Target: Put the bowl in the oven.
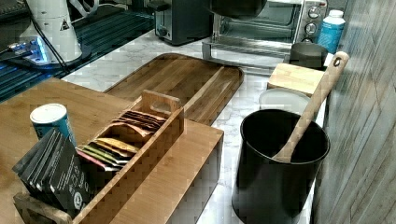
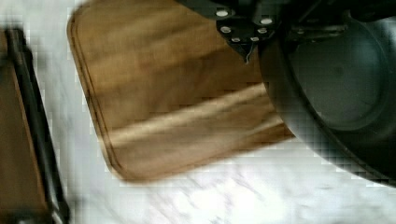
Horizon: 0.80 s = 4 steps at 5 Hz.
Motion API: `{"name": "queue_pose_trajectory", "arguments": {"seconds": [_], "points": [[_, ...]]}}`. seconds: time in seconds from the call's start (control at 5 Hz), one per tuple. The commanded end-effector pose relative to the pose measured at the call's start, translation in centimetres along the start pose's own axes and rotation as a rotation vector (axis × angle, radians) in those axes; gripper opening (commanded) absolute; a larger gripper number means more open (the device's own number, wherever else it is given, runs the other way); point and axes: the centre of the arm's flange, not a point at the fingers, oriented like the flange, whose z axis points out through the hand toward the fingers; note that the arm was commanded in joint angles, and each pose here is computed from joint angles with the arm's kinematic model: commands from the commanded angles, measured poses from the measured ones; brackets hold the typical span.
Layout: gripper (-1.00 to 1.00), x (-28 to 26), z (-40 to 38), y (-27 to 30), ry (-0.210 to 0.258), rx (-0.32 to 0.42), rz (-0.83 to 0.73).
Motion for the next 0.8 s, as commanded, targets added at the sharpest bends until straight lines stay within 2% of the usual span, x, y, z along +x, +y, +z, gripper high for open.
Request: {"name": "queue_pose_trajectory", "arguments": {"seconds": [0.2,0.6,0.8], "points": [[-1.00,-2.5,-1.6,-10.2,0.137,0.046,-0.424],[-1.00,-3.0,-0.9,-15.4,0.177,0.017,-0.522],[-1.00,-2.7,-0.2,-18.1,0.182,0.007,-0.568]]}}
